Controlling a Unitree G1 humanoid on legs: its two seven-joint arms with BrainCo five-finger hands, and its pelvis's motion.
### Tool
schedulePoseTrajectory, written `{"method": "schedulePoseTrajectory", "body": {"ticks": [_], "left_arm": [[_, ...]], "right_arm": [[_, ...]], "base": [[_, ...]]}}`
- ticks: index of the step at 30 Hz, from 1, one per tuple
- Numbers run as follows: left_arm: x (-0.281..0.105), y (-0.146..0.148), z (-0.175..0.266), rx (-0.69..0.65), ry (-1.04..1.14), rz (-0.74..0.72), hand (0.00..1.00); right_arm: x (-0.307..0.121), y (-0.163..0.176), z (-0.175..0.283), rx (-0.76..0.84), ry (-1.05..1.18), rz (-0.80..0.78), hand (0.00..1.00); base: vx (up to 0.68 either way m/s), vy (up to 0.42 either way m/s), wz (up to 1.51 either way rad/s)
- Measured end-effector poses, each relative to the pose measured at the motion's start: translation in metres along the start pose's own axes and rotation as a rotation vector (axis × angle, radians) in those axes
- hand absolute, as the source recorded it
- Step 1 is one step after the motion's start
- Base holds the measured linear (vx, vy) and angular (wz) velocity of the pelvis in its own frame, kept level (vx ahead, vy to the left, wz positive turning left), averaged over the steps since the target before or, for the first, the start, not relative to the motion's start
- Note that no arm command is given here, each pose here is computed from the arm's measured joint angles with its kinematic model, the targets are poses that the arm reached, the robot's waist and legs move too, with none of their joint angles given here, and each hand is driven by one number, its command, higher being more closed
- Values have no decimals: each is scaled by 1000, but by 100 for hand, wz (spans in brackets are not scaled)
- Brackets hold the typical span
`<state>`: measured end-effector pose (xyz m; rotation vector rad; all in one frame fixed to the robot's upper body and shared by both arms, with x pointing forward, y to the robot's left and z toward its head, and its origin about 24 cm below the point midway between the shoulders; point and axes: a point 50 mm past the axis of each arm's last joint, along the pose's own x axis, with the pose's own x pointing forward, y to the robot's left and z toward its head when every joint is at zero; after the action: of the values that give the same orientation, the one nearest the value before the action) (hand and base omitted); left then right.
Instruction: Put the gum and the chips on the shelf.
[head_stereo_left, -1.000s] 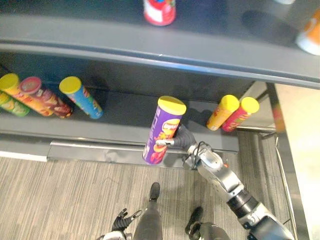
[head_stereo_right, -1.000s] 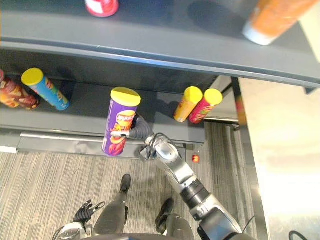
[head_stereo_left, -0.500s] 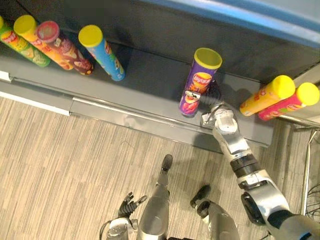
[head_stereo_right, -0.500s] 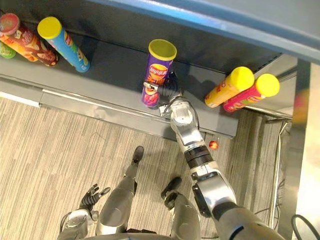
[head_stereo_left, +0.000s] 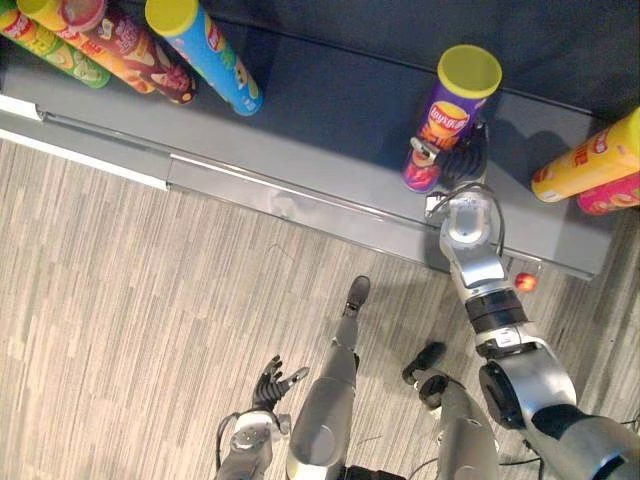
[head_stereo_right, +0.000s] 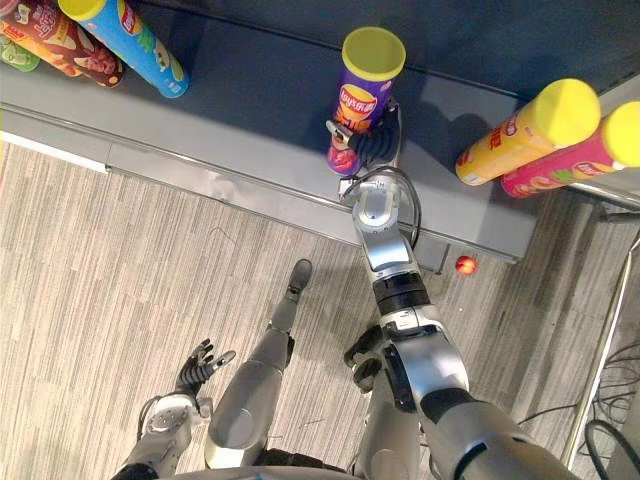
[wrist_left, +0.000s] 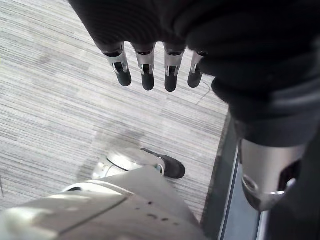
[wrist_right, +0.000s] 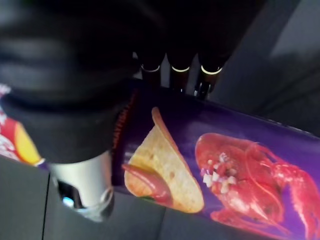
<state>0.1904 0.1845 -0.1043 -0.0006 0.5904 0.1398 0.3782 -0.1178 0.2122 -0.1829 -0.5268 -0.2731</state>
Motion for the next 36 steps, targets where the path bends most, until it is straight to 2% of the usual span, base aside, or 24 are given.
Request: {"method": "schedulePoseTrajectory", "body": {"ticks": [12, 16, 29, 30, 36], "left_arm": [[12, -22, 28, -10, -92, -51, 0], [13, -45, 37, -34, -123, -103, 0], [13, -48, 37, -41, -127, -93, 0], [13, -48, 38, -41, -128, -93, 0], [14, -51, 40, -45, -132, -98, 0]], "right_arm": [[-6, 12, 22, -91, -155, -60, 100], [-14, 17, 21, -140, -189, -46, 100], [-28, 36, 22, -110, -212, 20, 100], [-31, 39, 21, -112, -212, 34, 0], [-42, 41, -6, -166, -90, 69, 0]], "base": [[-11, -81, 3], [0, -65, 0], [-11, -59, -2], [-10, -45, -1], [-3, -58, -1]]}}
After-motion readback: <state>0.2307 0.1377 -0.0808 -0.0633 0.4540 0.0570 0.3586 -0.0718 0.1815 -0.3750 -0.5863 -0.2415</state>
